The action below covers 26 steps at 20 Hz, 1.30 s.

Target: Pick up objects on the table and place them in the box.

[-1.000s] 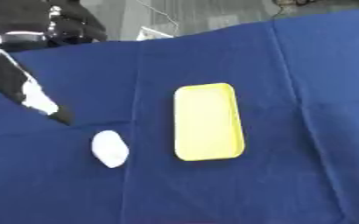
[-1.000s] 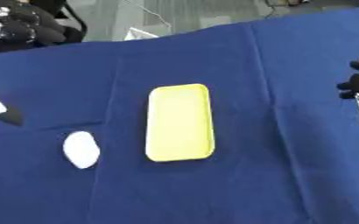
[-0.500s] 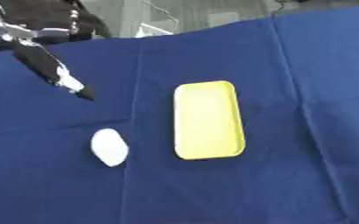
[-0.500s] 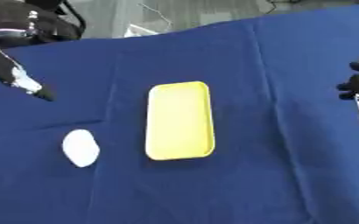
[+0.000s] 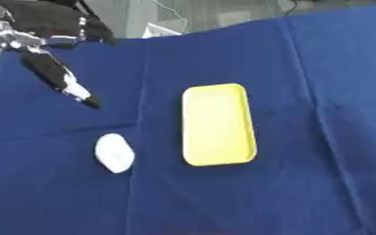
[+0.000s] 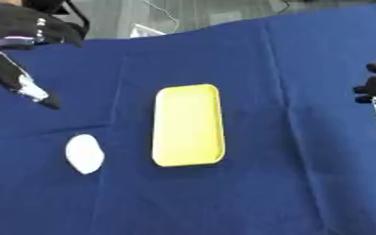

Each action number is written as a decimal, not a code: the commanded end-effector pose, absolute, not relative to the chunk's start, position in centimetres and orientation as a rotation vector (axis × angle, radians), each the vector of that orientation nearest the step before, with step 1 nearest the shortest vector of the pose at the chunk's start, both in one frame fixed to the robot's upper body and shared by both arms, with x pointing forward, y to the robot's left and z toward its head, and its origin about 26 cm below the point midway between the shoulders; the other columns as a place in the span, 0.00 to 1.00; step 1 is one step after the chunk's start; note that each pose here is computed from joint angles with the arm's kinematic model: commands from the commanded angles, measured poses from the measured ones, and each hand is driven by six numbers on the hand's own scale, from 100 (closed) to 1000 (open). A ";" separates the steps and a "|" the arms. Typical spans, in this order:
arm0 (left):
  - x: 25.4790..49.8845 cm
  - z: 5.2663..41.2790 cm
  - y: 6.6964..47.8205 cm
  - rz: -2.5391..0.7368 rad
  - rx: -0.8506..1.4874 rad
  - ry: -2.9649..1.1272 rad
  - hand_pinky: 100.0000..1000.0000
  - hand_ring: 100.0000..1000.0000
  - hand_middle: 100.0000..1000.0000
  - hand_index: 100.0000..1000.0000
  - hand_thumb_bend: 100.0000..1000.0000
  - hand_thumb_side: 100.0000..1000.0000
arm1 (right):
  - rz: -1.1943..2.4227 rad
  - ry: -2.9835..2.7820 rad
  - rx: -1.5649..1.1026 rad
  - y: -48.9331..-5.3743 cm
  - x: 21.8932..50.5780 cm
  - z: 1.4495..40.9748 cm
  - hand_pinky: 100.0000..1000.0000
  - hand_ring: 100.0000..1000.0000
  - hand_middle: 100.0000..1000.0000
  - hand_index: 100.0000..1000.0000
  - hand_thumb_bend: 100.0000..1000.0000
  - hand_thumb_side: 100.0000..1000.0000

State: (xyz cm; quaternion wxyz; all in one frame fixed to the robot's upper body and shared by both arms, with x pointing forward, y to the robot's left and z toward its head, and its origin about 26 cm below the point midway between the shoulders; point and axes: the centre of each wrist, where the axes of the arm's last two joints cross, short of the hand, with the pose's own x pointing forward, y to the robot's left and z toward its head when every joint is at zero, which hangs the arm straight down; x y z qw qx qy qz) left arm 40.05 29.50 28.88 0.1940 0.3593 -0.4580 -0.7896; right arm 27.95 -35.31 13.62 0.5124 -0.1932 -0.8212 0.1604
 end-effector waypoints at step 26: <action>39.0 26.3 29.1 -2.539 0.810 -1.054 0.90 0.97 0.89 0.95 0.86 1.00 | 0.423 -1.994 -0.481 -35.6 28.0 14.7 0.63 0.66 0.86 0.96 0.26 0.77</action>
